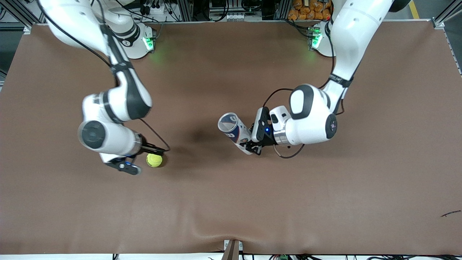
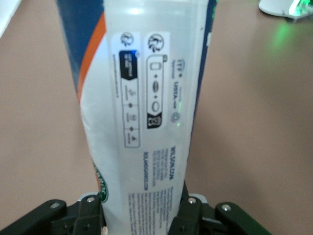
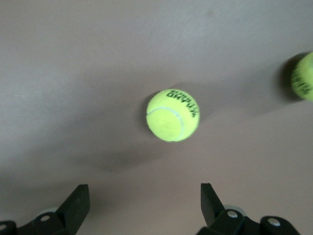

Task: Insert tennis ball vertically with right arm
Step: 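Stand the can upright with the left gripper while the right gripper reaches a ball, then grasp the nearer tennis ball with the right gripper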

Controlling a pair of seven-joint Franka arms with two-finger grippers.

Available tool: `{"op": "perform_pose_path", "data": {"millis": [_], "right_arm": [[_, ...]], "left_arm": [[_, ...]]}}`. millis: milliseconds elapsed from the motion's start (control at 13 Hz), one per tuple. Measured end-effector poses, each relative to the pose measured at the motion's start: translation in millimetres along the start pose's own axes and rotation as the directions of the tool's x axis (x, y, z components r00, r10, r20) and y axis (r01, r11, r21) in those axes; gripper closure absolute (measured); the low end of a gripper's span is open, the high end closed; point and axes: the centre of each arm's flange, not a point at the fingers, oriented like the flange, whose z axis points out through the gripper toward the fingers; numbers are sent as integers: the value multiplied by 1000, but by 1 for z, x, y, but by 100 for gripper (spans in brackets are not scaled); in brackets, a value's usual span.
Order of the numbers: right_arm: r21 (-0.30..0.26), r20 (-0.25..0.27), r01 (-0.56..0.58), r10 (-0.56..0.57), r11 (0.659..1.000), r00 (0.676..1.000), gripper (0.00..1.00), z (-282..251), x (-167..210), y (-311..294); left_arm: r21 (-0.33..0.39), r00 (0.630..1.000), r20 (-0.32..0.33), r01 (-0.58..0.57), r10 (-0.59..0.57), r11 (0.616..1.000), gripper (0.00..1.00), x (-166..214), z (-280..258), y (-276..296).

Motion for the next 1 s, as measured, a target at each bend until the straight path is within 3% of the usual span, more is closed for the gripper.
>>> {"op": "perform_pose_path", "data": {"millis": [231, 462, 692, 1000], "right_arm": [[-38, 7, -20, 20, 999, 1000, 0, 35, 13, 7], [-38, -24, -49, 48, 998, 999, 0, 48, 31, 24], [-21, -52, -57, 56, 998, 997, 0, 67, 34, 28], [-14, -68, -76, 74, 997, 995, 0, 99, 36, 30]], "left_arm": [[65, 981, -196, 22, -9, 998, 47, -30, 48, 13], [110, 952, -305, 64, -28, 992, 47, -43, 95, 33], [107, 926, -367, 139, -91, 985, 45, -36, 132, 53], [95, 914, -376, 198, -149, 976, 45, -52, 148, 67]]}}
